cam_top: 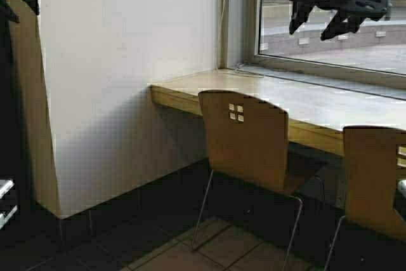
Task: Push the chairs under the table
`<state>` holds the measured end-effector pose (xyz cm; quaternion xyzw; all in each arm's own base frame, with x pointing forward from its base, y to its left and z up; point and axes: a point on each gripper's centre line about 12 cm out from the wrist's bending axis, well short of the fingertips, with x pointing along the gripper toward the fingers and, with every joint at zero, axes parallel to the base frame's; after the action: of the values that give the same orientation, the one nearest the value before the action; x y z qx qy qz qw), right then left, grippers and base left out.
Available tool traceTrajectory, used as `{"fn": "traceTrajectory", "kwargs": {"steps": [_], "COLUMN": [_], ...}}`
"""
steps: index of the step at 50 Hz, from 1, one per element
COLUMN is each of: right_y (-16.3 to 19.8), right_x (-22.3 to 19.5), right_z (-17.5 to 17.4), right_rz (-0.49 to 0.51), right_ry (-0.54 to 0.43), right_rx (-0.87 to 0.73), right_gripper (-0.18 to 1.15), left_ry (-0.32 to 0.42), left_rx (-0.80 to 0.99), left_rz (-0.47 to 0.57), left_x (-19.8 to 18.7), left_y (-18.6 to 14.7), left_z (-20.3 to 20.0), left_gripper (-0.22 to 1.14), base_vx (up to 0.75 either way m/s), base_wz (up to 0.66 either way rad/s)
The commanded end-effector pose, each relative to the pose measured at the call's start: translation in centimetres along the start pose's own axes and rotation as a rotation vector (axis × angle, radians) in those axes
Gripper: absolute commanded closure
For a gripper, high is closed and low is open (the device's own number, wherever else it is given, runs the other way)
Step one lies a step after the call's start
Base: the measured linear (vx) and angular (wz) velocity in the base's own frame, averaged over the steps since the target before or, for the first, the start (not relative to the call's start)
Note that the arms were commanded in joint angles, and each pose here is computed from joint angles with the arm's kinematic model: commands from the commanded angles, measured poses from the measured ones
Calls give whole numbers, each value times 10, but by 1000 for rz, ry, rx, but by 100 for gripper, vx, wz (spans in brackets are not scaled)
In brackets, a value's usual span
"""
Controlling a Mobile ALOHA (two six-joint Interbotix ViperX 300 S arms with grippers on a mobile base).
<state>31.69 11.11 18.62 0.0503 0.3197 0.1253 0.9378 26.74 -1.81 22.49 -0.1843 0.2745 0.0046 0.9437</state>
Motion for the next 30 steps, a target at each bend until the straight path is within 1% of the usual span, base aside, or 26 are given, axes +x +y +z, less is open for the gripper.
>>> {"fn": "traceTrajectory", "kwargs": {"steps": [1,9,16,22,27,30], "right_y": [-1,-2,0,0,2,3], "right_x": [-1,4,8,11,11,10], "right_z": [8,4,10,10,19,22], "right_rz": [-3,-6,-4,-5,0,2], "right_ry": [-23,11,13,19,-1,6], "right_rx": [1,4,8,10,13,13], "right_gripper": [5,5,5,5,5,5], "left_ry": [-36,-16,10,20,24,26], "left_rx": [7,4,-10,-21,-19,-26], "left_rz": [-16,-6,5,2,2,0], "left_x": [-6,-2,5,6,5,5], "left_y": [-5,-2,0,0,0,-1], "left_z": [9,3,-1,-1,-3,-3], "left_gripper": [17,17,17,17,17,17], "base_vx": [-33,-31,-28,-29,-31,-30], "base_wz": [-13,-23,-34,-43,-55,-59]}}
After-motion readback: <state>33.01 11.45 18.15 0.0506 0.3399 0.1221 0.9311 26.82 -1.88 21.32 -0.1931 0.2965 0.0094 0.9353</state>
